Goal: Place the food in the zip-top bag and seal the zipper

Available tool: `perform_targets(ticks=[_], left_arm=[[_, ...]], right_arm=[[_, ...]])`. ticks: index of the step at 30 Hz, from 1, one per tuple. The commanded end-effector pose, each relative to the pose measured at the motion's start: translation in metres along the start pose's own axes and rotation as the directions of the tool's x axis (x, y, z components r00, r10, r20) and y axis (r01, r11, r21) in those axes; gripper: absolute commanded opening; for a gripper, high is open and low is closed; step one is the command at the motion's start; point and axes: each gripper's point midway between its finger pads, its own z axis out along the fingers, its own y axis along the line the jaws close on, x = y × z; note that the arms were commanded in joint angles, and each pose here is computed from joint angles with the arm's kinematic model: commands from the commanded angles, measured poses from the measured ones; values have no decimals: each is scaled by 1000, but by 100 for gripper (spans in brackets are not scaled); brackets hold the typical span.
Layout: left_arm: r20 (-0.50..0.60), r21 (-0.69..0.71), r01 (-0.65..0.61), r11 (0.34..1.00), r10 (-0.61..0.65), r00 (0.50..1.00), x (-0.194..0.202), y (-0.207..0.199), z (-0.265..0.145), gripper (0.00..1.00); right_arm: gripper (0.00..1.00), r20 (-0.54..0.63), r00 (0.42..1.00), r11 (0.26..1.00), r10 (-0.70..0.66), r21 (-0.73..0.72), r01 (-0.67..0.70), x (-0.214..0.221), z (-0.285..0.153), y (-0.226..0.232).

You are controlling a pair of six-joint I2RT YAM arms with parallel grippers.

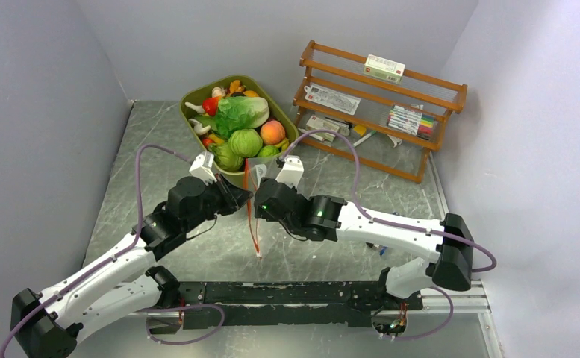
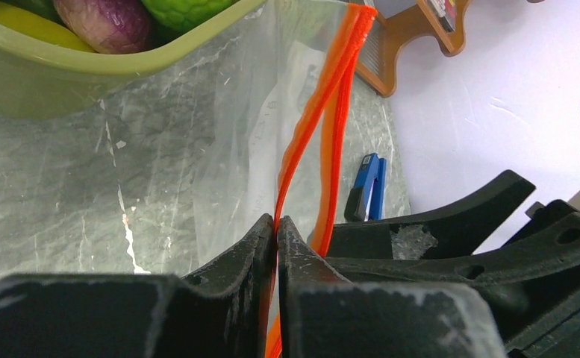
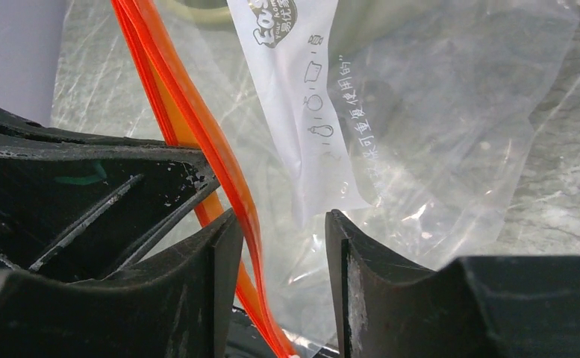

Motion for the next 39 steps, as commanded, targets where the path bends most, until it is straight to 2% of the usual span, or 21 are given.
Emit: perform_targets(ticks=[1,8,16,19,22,28,34,37,38,39], left_arm=[[13,6,9,1000,-9,1000,-5,-6,-4,7],[-8,33,52,998,-52,999,0,-11,0,7],[-27,20,68,997,-68,997,7,-8,0,7],[-24,3,74,997,-74,997,8,-3,-2,7],[-19,-48,67,997,-68,998,8,8,-5,7],[28,-142,-4,990,8,1000,-7,21,-15,7],[70,-218,-68,974,85,994,-26,27,-25,7],[74,-124,-96,988,106,992,-32,4,-26,7],[67,-67,-119,991,123,990,-32,-8,-27,10],[64,0,-131,991,130,989,-32,-21,-29,18]], right_arm=[[44,75,997,999,-6,54,2,-19,-10,-4],[40,52,998,994,-41,104,35,-3,-1,-2],[37,29,997,970,-67,235,59,20,18,-16],[24,57,996,967,-73,250,57,17,21,-20],[0,95,991,961,-91,268,62,5,13,-26],[0,173,980,982,-104,171,74,-32,-24,-25],[0,167,984,993,-68,108,50,-35,-44,-32],[0,166,981,995,-101,43,95,-36,-43,-20],[0,168,980,994,-108,18,107,-37,-41,-12],[0,162,979,992,-127,12,127,-34,-37,-8]])
